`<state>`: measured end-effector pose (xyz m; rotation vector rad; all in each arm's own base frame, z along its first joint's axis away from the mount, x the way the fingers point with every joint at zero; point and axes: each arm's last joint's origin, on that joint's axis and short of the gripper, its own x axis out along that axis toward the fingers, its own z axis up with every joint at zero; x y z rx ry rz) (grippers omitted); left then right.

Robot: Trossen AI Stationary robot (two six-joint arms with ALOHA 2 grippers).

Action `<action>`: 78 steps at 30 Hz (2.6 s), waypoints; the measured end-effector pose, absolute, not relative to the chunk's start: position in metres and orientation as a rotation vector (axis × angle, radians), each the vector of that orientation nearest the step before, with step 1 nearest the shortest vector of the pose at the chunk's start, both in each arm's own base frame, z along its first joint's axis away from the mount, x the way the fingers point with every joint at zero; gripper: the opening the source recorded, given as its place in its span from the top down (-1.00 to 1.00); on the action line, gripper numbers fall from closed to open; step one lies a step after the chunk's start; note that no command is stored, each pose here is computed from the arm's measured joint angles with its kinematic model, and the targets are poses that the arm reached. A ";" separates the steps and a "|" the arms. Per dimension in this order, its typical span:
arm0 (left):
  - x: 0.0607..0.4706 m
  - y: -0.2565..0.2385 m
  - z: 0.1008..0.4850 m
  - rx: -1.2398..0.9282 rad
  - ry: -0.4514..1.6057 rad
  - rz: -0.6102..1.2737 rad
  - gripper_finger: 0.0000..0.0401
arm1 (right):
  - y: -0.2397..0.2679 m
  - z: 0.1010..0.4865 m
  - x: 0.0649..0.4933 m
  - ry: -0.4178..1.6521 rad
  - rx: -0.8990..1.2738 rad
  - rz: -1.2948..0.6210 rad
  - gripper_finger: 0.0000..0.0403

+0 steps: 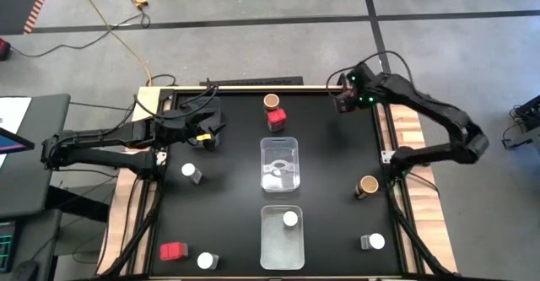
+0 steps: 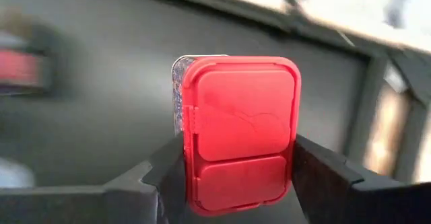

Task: Sort spices by type
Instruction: Put the red seasoning can into the transparent bin

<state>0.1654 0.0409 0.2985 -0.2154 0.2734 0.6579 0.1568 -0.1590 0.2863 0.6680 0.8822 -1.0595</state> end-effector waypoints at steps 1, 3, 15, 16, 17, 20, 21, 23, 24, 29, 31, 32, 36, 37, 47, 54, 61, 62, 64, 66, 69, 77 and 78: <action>0.165 0.041 0.299 -0.208 0.276 0.657 -0.40 | -0.154 0.294 0.160 0.855 0.623 -1.009 -0.18; 0.165 0.041 0.299 -0.189 0.282 0.654 -0.40 | -0.143 0.309 0.169 0.828 0.510 -0.908 -0.19; 0.165 0.041 0.299 -0.185 0.283 0.653 -0.40 | -0.087 0.370 0.265 0.782 0.114 -0.454 -0.19; 0.165 0.041 0.299 -0.183 0.284 0.653 -0.40 | -0.082 0.371 0.276 0.791 0.090 -0.424 -0.19; 0.165 0.041 0.299 -0.181 0.284 0.653 -0.40 | -0.078 0.372 0.286 0.803 0.064 -0.394 -0.19; 0.165 0.041 0.299 -0.186 0.283 0.653 -0.40 | -0.065 0.368 0.315 0.872 -0.011 -0.308 -0.19; 0.165 0.041 0.299 -0.186 0.283 0.653 -0.40 | -0.061 0.365 0.323 0.896 -0.035 -0.284 -0.19; 0.165 0.041 0.298 -0.185 0.287 0.654 -0.40 | -0.054 0.357 0.339 0.959 -0.079 -0.237 -0.19; 0.165 0.041 0.298 -0.185 0.290 0.654 -0.40 | -0.051 0.351 0.345 0.997 -0.095 -0.219 -0.19; 0.165 0.041 0.297 -0.204 0.294 0.658 -0.40 | -0.042 0.317 0.371 1.169 -0.151 -0.149 -0.19; 0.165 0.041 0.297 -0.208 0.292 0.659 -0.40 | -0.041 0.301 0.378 1.221 -0.145 -0.144 -0.19; 0.165 0.041 0.297 -0.208 0.293 0.659 -0.40 | -0.042 0.295 0.381 1.242 -0.144 -0.143 -0.19; 0.165 0.041 0.297 -0.207 0.294 0.659 -0.40 | -0.043 0.271 0.391 1.319 -0.162 -0.119 -0.19; 0.165 0.041 0.297 -0.204 0.295 0.658 -0.40 | -0.043 0.267 0.393 1.327 -0.169 -0.113 -0.19; 0.165 0.041 0.297 -0.201 0.297 0.658 -0.40 | -0.051 0.245 0.394 1.315 -0.111 -0.112 -0.19; 0.165 0.041 0.297 -0.201 0.296 0.658 -0.40 | -0.047 0.233 0.397 1.304 -0.114 -0.092 -0.19; 0.165 0.041 0.297 -0.203 0.295 0.659 -0.40 | -0.054 0.225 0.398 1.282 -0.125 -0.090 -0.19; 0.165 0.041 0.297 -0.203 0.295 0.658 -0.40 | -0.054 0.221 0.396 1.295 -0.123 -0.089 -0.19; 0.165 0.041 0.297 -0.203 0.296 0.658 -0.40 | -0.054 0.216 0.394 1.317 -0.122 -0.088 -0.19; 0.165 0.041 0.297 -0.204 0.295 0.659 -0.40 | -0.054 0.216 0.393 1.323 -0.122 -0.086 -0.19; 0.165 0.041 0.297 -0.204 0.295 0.659 -0.40 | -0.054 0.217 0.397 1.288 -0.140 -0.079 -0.19; 0.165 0.041 0.297 -0.209 0.290 0.659 -0.40 | -0.057 0.216 0.394 1.313 -0.178 -0.083 -0.19; 0.165 0.041 0.297 -0.210 0.288 0.659 -0.40 | -0.058 0.216 0.394 1.313 -0.180 -0.084 -0.19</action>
